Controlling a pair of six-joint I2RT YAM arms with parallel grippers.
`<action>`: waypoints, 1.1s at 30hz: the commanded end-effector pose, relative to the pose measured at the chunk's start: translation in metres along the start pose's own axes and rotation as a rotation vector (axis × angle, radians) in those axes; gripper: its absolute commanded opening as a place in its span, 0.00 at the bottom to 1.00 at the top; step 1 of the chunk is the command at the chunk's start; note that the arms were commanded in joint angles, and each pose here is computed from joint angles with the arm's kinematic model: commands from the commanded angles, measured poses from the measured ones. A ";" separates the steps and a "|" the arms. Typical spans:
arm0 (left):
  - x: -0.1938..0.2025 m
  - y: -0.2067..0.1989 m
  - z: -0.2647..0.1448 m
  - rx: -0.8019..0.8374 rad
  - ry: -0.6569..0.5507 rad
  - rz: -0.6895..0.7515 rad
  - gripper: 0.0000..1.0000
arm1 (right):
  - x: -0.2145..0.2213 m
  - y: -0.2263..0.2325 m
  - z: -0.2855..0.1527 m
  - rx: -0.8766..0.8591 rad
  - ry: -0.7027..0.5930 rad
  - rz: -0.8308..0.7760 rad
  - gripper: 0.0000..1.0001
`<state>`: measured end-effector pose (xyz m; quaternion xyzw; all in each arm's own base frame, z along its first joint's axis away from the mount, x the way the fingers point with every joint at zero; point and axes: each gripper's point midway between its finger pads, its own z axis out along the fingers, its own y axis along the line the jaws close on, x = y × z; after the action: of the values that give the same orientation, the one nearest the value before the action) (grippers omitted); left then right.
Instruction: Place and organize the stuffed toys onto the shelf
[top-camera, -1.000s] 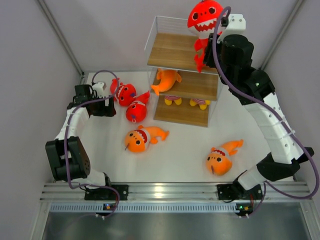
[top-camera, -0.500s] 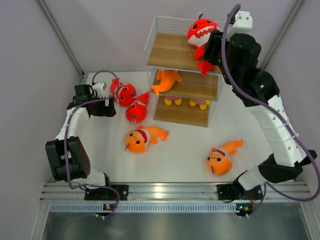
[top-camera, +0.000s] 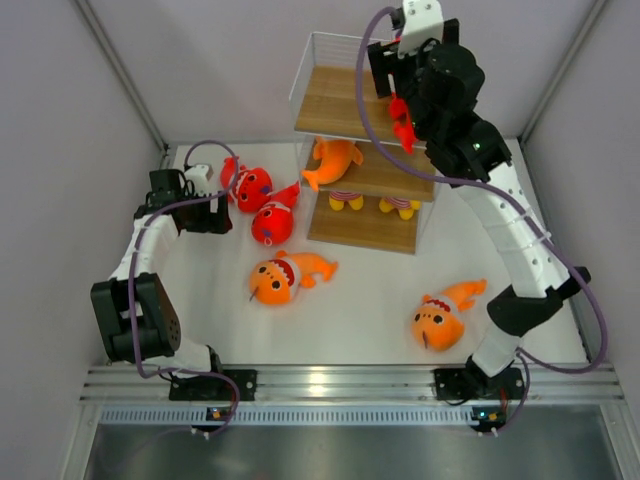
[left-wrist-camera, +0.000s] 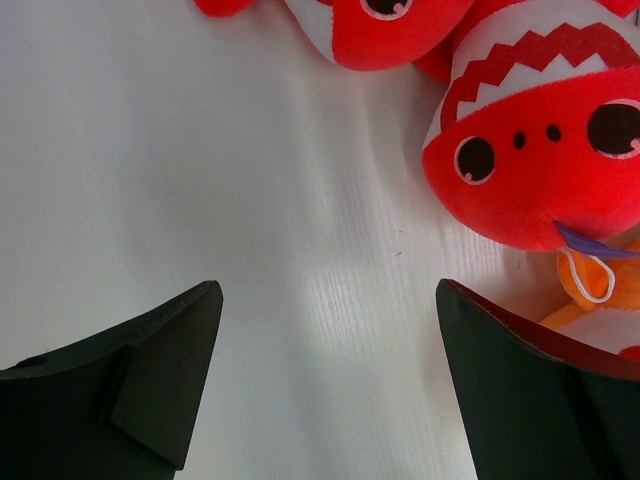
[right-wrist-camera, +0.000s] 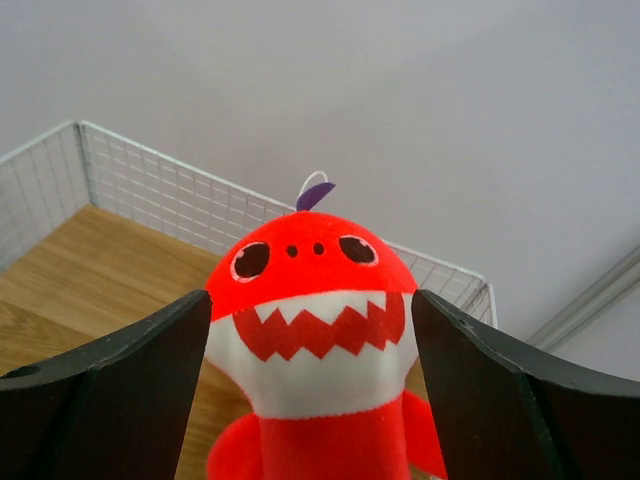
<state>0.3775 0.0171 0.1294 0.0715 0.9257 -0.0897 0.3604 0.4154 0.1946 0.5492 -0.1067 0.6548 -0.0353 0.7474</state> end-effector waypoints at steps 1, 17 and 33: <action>-0.004 -0.001 -0.002 0.006 -0.013 0.014 0.94 | -0.007 -0.002 0.020 0.017 -0.045 -0.238 0.84; 0.002 -0.001 0.004 0.017 0.008 0.000 0.94 | 0.023 -0.042 0.031 0.422 0.093 -0.384 0.55; -0.002 -0.007 0.001 0.044 -0.010 0.016 0.93 | 0.008 0.013 0.020 0.250 0.044 -0.402 0.81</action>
<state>0.3776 0.0156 0.1233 0.0718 0.9280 -0.0960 0.3527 0.4469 0.1903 0.5253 -0.1227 0.6402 -0.2982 0.6973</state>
